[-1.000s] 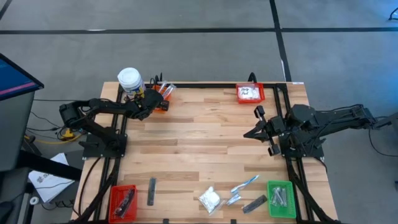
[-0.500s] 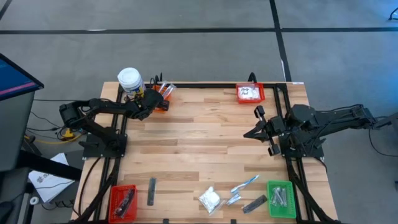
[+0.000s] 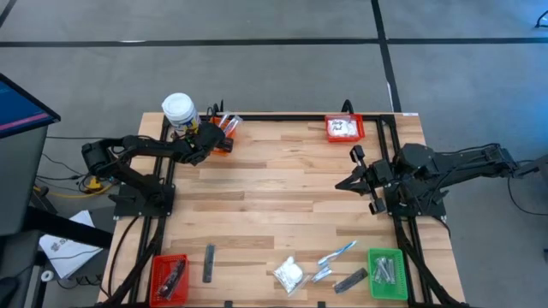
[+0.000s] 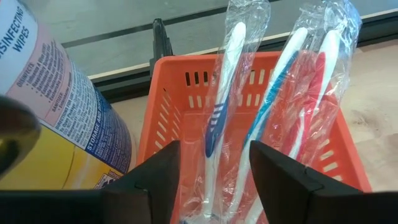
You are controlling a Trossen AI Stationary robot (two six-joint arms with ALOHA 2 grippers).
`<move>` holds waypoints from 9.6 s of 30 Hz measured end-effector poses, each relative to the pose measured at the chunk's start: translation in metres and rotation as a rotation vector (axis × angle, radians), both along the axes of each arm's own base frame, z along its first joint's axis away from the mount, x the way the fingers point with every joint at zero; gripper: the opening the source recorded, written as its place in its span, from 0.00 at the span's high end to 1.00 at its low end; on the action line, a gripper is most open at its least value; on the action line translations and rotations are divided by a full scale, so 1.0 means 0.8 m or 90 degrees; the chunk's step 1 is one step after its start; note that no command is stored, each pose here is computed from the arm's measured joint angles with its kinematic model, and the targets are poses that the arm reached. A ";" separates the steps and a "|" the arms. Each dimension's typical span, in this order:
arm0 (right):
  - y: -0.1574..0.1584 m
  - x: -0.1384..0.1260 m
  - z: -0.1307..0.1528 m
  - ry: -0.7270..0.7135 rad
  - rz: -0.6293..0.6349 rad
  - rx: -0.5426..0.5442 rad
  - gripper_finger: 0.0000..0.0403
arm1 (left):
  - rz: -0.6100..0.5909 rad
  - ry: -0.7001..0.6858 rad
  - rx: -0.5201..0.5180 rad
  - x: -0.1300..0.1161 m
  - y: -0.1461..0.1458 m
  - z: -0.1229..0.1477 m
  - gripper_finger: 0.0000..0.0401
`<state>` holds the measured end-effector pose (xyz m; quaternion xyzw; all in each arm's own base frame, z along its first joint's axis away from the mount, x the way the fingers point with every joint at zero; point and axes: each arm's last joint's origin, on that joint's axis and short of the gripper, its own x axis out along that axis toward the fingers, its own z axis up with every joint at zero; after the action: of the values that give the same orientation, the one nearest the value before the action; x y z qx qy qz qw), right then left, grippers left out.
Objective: Pick & Place Travel size toiletries
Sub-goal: Adjust the orange bin on the table, then put the left comb into the bottom red bin
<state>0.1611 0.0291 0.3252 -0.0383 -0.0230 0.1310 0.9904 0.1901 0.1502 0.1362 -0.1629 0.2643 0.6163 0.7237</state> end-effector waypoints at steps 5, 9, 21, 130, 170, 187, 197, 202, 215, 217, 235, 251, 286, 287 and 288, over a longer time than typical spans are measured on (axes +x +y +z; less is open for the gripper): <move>0.000 0.000 0.000 0.000 0.000 0.000 1.00 | -0.001 0.000 0.000 0.000 0.000 0.000 0.49; 0.000 0.000 0.000 0.000 0.000 0.000 1.00 | -0.006 -0.001 0.000 0.001 -0.002 0.000 0.47; 0.000 0.000 0.000 0.000 0.000 0.000 1.00 | -0.042 -0.096 0.063 0.000 -0.022 0.051 0.48; 0.000 0.000 0.000 0.001 0.000 0.005 1.00 | -0.171 0.041 -0.054 0.021 -0.041 -0.002 1.00; 0.000 0.000 0.000 0.002 0.001 0.005 1.00 | -0.397 -0.053 -0.163 0.056 -0.117 -0.003 1.00; 0.000 0.000 0.000 0.003 0.001 0.011 1.00 | -0.488 -0.084 -0.259 0.057 -0.216 -0.007 1.00; 0.000 0.000 0.000 0.003 0.000 0.011 1.00 | -0.493 -0.053 -0.333 0.039 -0.258 -0.015 1.00; 0.000 0.000 0.000 0.003 0.000 0.011 1.00 | -0.507 -0.058 -0.353 0.033 -0.277 -0.015 1.00; 0.000 0.000 0.000 0.003 0.001 0.011 1.00 | -0.541 -0.063 -0.469 0.013 -0.321 -0.017 1.00; 0.000 0.000 0.000 0.004 0.000 0.011 1.00 | -0.543 -0.062 -0.497 0.010 -0.328 -0.017 1.00; 0.000 0.000 0.000 0.005 0.001 0.016 1.00 | -0.535 0.037 -0.596 0.008 -0.381 0.041 1.00; 0.000 0.000 0.000 0.005 0.001 0.016 1.00 | -0.496 0.097 -0.604 -0.001 -0.386 0.052 1.00; 0.004 0.025 -0.010 0.019 0.001 0.013 1.00 | -0.486 0.190 -0.554 0.045 -0.340 0.008 1.00; 0.004 0.025 -0.010 0.019 0.001 0.013 1.00 | -0.486 0.190 -0.552 0.047 -0.337 0.008 1.00; 0.004 0.025 -0.010 0.019 0.001 0.013 1.00 | -0.486 0.190 -0.551 0.048 -0.335 0.008 1.00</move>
<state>0.1813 0.0325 0.3173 -0.0260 -0.0093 0.1317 0.9909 0.2284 -0.1175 0.1423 -0.2482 0.6304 0.1646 0.7169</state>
